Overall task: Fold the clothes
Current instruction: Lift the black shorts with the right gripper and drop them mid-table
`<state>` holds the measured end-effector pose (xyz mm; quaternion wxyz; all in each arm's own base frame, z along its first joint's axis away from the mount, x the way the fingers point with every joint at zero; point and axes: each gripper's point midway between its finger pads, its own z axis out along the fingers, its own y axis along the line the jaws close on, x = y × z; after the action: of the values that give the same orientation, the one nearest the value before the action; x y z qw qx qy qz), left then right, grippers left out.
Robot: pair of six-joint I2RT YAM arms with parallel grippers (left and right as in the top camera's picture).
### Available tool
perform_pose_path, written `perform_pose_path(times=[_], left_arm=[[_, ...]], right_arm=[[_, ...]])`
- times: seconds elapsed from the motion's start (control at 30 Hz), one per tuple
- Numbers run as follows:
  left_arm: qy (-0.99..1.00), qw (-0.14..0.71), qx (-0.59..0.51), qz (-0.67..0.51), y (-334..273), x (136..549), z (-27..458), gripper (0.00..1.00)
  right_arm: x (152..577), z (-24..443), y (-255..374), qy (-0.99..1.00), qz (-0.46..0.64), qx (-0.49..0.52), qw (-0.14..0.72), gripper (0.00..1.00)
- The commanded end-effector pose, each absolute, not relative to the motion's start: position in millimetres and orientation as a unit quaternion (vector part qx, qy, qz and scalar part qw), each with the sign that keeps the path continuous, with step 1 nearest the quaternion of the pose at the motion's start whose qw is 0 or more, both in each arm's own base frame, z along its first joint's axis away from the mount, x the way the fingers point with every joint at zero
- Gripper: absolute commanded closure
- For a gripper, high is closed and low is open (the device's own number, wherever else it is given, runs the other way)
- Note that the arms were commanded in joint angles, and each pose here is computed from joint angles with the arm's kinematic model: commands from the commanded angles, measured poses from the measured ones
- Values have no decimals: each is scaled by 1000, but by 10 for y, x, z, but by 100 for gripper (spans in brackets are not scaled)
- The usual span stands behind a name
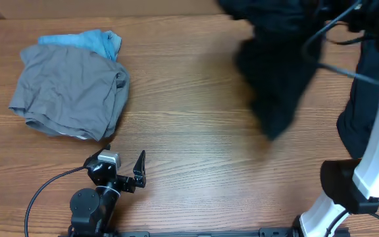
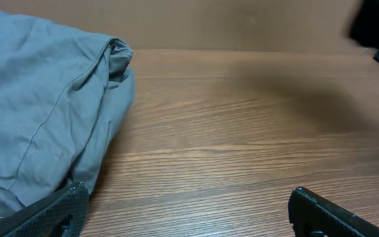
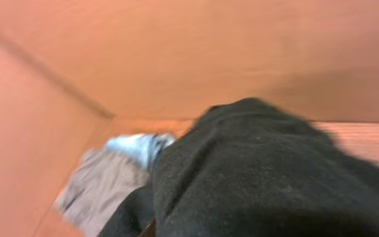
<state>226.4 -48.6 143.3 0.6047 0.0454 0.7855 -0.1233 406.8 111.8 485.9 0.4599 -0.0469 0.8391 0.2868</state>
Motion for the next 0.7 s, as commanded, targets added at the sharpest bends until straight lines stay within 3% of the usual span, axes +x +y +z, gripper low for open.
perform_pose_path(times=[0.0,0.1,0.17,0.23,0.33,0.47,0.57,0.6,0.67], left_arm=[[786,604,39,-125,-473,2268,1397,0],[786,604,39,-125,-473,2268,1397,0],[786,604,39,-125,-473,2268,1397,0],[786,604,39,-125,-473,2268,1397,0],[786,604,39,-125,-473,2268,1397,0],[786,604,39,-125,-473,2268,1397,0],[786,604,39,-125,-473,2268,1397,0],[786,604,39,-125,-473,2268,1397,0],[786,604,39,-125,-473,2268,1397,0]], right_arm=[[4012,4928,1040,841,241,-33,483,96],[4118,4748,229,847,109,178,489,96],[3961,4699,-482,790,23,362,494,96],[3917,4771,-707,758,15,409,508,96],[4055,4938,-568,754,64,379,533,96],[4196,5029,486,820,183,146,522,96],[4000,4937,1359,839,265,-26,475,96],[3854,4915,1666,832,300,-103,455,88],[3353,4912,2260,773,380,-297,413,20]])
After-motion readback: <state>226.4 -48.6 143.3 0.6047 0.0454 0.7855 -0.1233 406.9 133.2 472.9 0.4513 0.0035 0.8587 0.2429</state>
